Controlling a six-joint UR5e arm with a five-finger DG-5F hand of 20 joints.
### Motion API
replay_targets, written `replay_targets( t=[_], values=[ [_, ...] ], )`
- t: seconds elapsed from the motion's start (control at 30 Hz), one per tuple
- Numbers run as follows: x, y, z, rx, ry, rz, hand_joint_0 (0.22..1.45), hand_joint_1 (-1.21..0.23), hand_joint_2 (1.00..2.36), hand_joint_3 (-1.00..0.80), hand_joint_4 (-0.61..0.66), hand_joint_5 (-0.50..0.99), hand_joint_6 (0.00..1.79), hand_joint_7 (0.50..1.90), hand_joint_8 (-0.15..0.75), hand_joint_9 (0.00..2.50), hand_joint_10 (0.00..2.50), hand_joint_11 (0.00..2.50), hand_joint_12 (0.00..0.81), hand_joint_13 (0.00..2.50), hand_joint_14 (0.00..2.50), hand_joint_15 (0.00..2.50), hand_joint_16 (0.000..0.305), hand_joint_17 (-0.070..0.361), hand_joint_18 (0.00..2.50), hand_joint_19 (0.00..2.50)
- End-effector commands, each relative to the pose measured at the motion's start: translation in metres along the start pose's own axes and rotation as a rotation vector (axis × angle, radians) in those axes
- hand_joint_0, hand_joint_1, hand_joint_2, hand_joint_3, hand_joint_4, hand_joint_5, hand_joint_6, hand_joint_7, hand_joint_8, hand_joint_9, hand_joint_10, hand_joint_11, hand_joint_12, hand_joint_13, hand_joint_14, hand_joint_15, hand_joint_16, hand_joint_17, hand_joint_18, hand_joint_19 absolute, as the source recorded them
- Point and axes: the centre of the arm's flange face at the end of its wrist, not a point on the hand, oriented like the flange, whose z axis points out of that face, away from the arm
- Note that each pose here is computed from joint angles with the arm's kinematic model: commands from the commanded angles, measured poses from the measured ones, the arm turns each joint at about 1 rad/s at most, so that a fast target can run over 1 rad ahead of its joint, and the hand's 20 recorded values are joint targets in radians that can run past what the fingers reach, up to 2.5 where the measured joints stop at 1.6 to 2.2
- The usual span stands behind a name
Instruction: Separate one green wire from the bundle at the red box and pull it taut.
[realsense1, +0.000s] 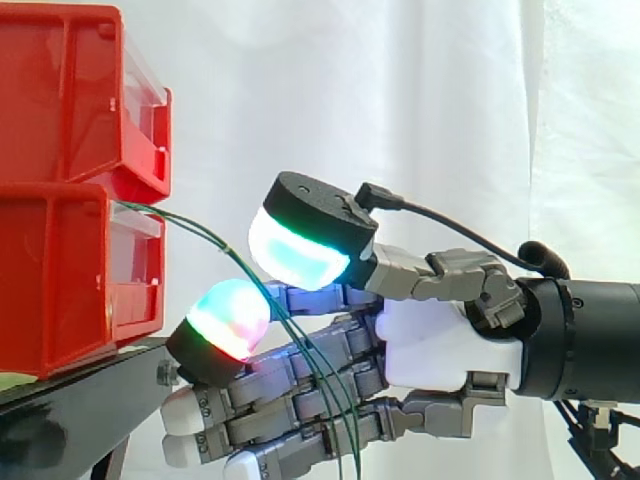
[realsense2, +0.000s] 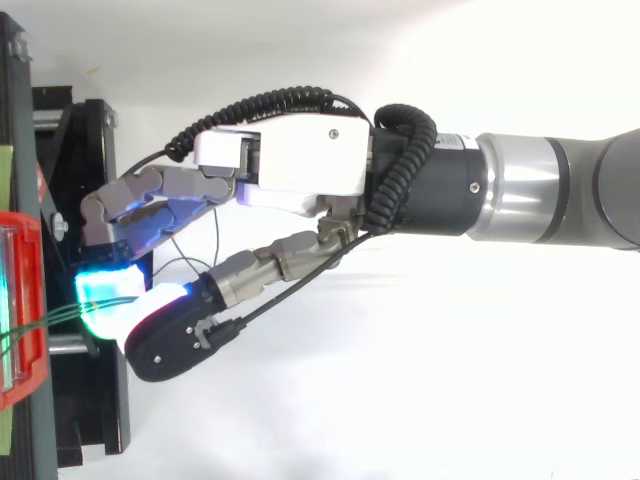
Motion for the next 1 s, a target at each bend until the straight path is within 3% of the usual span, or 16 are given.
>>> replay_targets(
  t=[0.0, 0.27, 0.5, 0.6, 0.67, 0.97],
  values=[
    [-0.002, 0.0, 0.0, 0.002, 0.002, 0.0, 0.54, -0.57, 1.0, -0.46, 0.22, -0.12, 0.56, 1.23, 0.275, 0.64, 0.0, 0.1, 0.297, 0.52, 0.0, 0.05, 0.046, 0.104, 0.61, 0.22],
    [-0.008, 0.001, 0.0, 0.001, -0.001, 0.003, 0.56, -0.52, 1.01, -0.42, 0.2, -0.12, 0.57, 1.24, 0.276, 0.64, 0.0, 0.11, 0.293, 0.52, 0.0, 0.05, 0.046, 0.103, 0.6, 0.24],
    [-0.01, 0.008, 0.002, -0.001, 0.006, 0.001, 0.59, -0.57, 1.01, -0.3, 0.19, -0.15, 0.7, 1.09, 0.273, 0.64, 0.0, 0.12, 0.29, 0.52, 0.0, 0.06, 0.045, 0.101, 0.6, 0.23],
    [-0.012, 0.014, 0.004, 0.011, 0.013, -0.001, 0.59, -0.6, 1.01, -0.27, 0.18, -0.16, 0.74, 1.07, 0.276, 0.63, 0.0, 0.16, 0.291, 0.52, 0.0, 0.07, 0.045, 0.101, 0.6, 0.23],
    [-0.015, 0.019, 0.003, 0.017, 0.02, -0.005, 0.59, -0.65, 1.02, -0.25, 0.19, -0.19, 0.81, 0.98, 0.278, 0.63, 0.0, 0.17, 0.293, 0.52, 0.0, 0.06, 0.045, 0.102, 0.6, 0.23],
    [-0.02, 0.037, -0.002, 0.042, 0.02, -0.009, 0.6, -0.73, 1.01, -0.25, 0.2, -0.2, 0.89, 0.95, 0.297, 0.64, 0.01, 0.25, 0.302, 0.53, 0.0, 0.06, 0.046, 0.104, 0.63, 0.21]
  ],
)
